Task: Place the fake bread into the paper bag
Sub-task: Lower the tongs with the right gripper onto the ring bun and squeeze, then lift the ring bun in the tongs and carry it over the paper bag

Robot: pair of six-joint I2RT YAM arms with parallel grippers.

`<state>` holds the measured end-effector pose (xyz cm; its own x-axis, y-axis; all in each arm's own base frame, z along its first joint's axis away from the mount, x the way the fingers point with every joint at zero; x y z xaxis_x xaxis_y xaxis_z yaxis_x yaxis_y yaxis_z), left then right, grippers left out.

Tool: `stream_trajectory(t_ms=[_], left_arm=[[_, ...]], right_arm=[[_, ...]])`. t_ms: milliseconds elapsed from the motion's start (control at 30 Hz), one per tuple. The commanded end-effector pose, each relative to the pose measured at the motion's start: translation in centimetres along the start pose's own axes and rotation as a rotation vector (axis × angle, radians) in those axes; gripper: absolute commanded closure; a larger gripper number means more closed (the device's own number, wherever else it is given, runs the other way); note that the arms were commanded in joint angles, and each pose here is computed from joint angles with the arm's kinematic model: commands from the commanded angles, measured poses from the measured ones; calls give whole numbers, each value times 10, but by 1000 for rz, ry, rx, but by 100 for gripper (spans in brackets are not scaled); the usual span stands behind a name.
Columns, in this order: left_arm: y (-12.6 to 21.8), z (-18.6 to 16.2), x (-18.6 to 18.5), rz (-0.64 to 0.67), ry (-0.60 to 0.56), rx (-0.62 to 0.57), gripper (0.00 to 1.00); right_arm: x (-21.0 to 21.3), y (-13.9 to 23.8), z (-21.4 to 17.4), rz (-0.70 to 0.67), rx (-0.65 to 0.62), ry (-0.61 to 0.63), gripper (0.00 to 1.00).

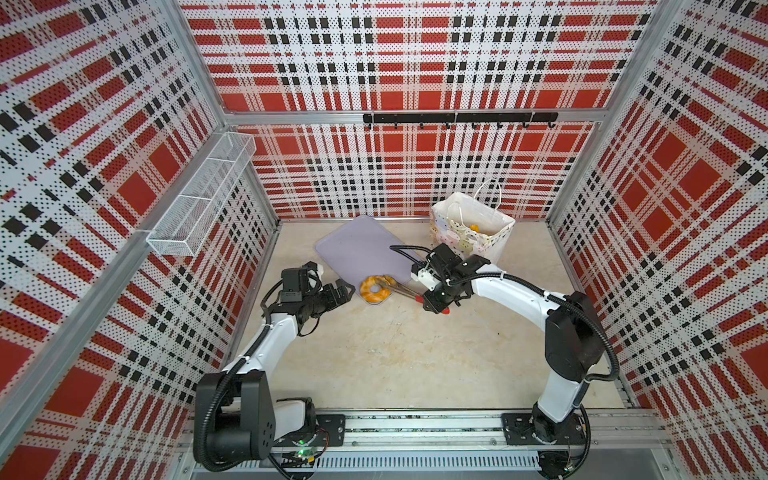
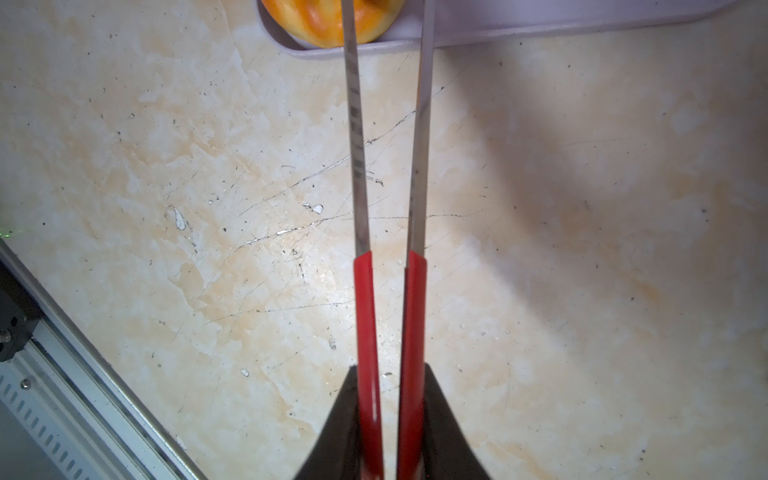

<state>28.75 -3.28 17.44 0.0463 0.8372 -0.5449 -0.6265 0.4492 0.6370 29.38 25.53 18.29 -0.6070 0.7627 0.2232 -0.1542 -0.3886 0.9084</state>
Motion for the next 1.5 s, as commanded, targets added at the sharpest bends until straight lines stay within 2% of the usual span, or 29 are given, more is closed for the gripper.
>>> stream_trajectory(t_ms=[0, 333, 467, 733, 900, 1100, 1467], left_arm=[[2, 0, -5, -24, -17, -15, 0], [21, 15, -23, -93, -80, -134, 0], [28, 20, -31, -131, -77, -185, 0], [50, 27, -78, -259, -151, -385, 0], [52, 31, -91, -327, -146, -471, 0], [44, 36, -106, -367, -163, -482, 0], [36, 43, -137, -441, -204, -520, 0]], right_arm=[[9, 23, 4, 26, -100, 34, 80], [13, 56, -2, 18, -259, 14, 81], [16, 73, -2, 24, -359, 8, 81], [20, 113, -11, 21, -589, 6, 81], [23, 145, -17, 17, -738, 19, 81], [25, 171, -20, -1, -834, 24, 82], [15, 216, -27, -72, -1006, -60, 81]])
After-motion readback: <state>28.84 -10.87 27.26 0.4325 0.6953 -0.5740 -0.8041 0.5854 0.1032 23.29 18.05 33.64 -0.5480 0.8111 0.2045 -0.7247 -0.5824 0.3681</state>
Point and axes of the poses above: each gripper's point midway between its finger pads, its own y axis back along the fingers, its own x axis along the line the jaws close on, z = x × y, the point moved 8 cm from there along y, back along the fingers, and after that the axes turned 7 degrees about -y, right-handed, at the moved point
